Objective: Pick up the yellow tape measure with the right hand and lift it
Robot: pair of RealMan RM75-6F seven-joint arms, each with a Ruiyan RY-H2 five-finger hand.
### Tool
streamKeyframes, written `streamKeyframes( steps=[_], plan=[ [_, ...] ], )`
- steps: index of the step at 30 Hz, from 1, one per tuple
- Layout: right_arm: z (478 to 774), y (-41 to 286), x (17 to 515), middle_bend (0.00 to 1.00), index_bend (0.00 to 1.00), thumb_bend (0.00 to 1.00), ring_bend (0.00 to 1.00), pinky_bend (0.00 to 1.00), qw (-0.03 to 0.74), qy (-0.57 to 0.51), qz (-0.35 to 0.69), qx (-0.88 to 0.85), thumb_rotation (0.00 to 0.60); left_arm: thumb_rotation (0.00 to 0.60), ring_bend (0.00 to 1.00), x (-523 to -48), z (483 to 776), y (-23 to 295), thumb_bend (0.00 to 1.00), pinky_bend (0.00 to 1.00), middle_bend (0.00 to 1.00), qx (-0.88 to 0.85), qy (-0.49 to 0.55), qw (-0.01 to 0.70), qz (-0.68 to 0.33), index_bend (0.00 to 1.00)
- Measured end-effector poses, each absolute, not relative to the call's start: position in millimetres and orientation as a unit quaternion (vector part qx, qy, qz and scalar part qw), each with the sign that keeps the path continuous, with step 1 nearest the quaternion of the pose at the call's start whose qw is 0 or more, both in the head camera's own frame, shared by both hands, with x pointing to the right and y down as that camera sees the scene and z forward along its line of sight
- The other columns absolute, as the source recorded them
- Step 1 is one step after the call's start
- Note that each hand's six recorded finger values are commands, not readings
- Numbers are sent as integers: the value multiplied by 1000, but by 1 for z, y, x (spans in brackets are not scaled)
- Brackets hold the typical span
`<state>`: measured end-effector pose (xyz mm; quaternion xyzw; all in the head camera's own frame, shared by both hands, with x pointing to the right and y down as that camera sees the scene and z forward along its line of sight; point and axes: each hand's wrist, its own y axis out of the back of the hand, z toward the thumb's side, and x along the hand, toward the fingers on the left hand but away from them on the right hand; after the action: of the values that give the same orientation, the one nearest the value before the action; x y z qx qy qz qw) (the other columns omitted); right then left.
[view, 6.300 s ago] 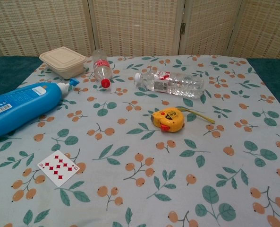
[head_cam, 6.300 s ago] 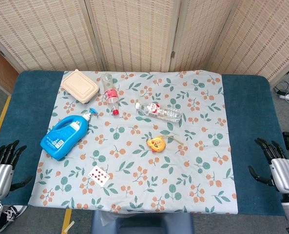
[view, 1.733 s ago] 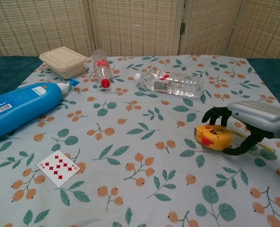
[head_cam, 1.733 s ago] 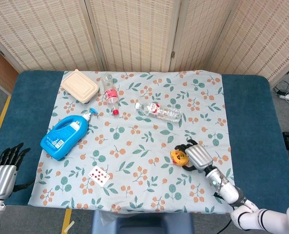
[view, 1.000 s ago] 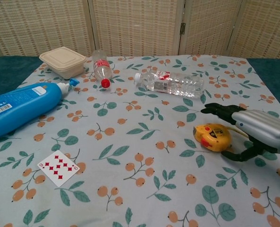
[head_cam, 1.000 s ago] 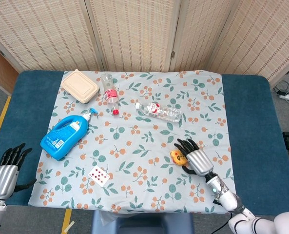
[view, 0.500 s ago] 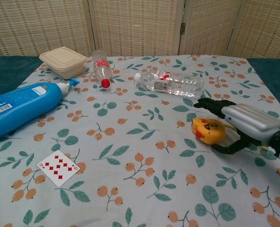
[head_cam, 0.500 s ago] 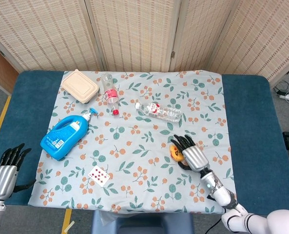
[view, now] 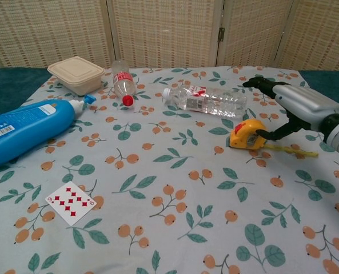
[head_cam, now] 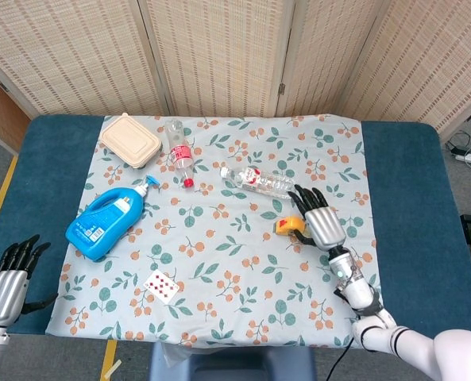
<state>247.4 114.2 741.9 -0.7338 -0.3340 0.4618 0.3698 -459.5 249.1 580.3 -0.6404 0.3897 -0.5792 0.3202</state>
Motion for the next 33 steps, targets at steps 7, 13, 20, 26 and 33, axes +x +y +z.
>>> streamKeyframes(
  steps=[7, 13, 20, 26, 33],
  plan=[
    [752, 89, 246, 22, 0, 368, 75, 0, 371, -330, 486, -719, 600, 600, 71, -461, 581, 251, 183, 0, 55, -640, 388, 318, -582, 150],
    [741, 93, 246, 178, 36, 368, 218, 95, 365, -345, 467, -728, 600, 600, 71, -464, 581, 252, 183, 0, 55, -638, 390, 316, -584, 150],
    [741, 110, 250, 250, 157, 368, 316, 220, 322, -308, 485, -752, 600, 600, 71, -461, 584, 252, 183, 0, 55, -644, 387, 316, -580, 150],
    [750, 111, 257, 244, 159, 368, 291, 235, 301, -272, 529, -745, 600, 600, 71, -463, 583, 253, 183, 0, 55, -641, 389, 314, -583, 149],
    [754, 98, 259, 226, 159, 368, 244, 235, 313, -257, 554, -727, 600, 600, 71, -466, 583, 255, 183, 0, 55, -639, 388, 311, -586, 147]
  ],
)
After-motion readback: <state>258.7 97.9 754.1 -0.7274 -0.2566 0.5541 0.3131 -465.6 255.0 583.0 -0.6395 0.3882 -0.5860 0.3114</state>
